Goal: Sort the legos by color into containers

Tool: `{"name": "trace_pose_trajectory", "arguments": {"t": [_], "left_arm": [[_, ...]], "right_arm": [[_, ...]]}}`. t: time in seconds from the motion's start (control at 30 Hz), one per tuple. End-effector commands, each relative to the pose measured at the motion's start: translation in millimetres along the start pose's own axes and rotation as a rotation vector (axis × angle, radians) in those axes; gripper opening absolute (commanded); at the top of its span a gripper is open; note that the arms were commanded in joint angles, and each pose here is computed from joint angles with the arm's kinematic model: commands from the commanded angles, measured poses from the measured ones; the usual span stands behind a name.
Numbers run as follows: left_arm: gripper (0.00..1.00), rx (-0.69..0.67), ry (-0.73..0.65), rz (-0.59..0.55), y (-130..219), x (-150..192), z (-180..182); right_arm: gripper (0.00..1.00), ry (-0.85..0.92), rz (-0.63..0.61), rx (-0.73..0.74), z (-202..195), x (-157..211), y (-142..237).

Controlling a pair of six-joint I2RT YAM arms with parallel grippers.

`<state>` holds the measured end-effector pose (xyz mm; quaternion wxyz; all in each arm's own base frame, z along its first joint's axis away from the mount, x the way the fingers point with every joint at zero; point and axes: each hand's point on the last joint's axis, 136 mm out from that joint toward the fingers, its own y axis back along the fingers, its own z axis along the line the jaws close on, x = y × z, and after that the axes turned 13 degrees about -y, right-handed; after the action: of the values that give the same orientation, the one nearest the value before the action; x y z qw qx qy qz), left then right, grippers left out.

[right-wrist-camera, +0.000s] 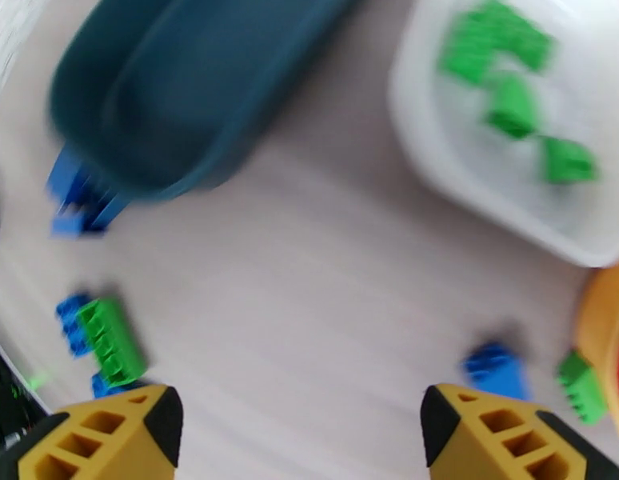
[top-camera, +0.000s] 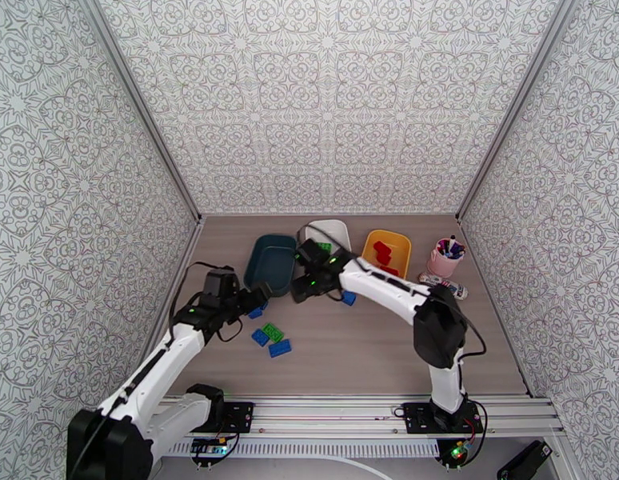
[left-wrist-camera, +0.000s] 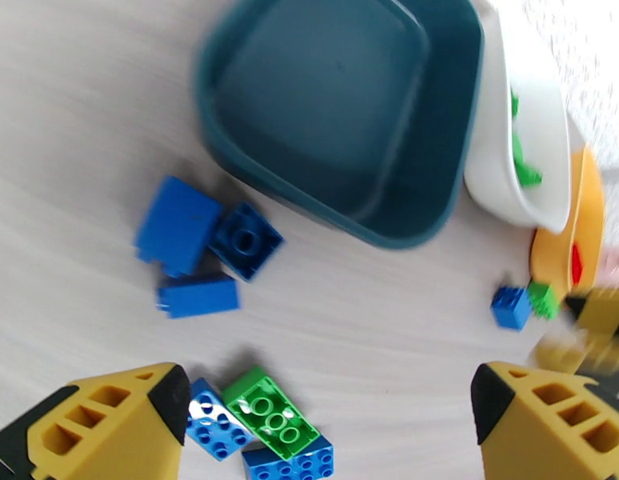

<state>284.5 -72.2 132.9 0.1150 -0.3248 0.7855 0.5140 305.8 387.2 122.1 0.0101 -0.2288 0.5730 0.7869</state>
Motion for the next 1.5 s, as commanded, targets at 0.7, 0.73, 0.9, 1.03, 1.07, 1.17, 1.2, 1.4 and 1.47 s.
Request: {"name": "trace_pose_trajectory", "arguments": {"t": [0.7, 0.73, 0.9, 1.03, 1.07, 1.17, 1.2, 1.4, 1.47], "left_arm": [[0.99, 0.094, 0.22, -0.024, 17.2, 8.3, 43.9], [0.99, 0.094, 0.22, -0.022, 17.2, 8.7, 44.0], [0.99, 0.095, 0.223, -0.019, 16.9, 10.8, 44.3], [0.99, 0.096, 0.224, -0.018, 16.6, 12.3, 44.7], [0.99, 0.095, 0.225, -0.018, 16.5, 12.8, 45.1], [0.99, 0.097, 0.225, -0.019, 16.8, 12.9, 44.6], [0.99, 0.096, 0.226, -0.018, 16.9, 13.2, 44.8], [0.99, 0.095, 0.227, -0.016, 17.7, 14.8, 45.1], [0.99, 0.092, 0.226, -0.017, 17.8, 15.5, 45.7]], "right_arm": [[0.76, 0.292, 0.205, -0.004, 86.2, 86.4, -85.8], [0.75, 0.297, 0.208, -0.002, 86.8, 88.3, -87.2], [0.7, 0.305, 0.222, 0.022, 81.1, 93.2, -95.7], [0.65, 0.299, 0.221, 0.042, 76.6, 95.2, -101.1], [0.64, 0.295, 0.215, 0.046, 76.2, 93.6, -101.7], [0.59, 0.279, 0.2, 0.078, 71.7, 90.9, -105.1], [0.58, 0.274, 0.195, 0.085, 71.1, 89.4, -105.9], [0.51, 0.242, 0.18, 0.129, 67.0, 84.8, -116.3], [0.47, 0.238, 0.17, 0.138, 67.4, 81.4, -116.9]]}}
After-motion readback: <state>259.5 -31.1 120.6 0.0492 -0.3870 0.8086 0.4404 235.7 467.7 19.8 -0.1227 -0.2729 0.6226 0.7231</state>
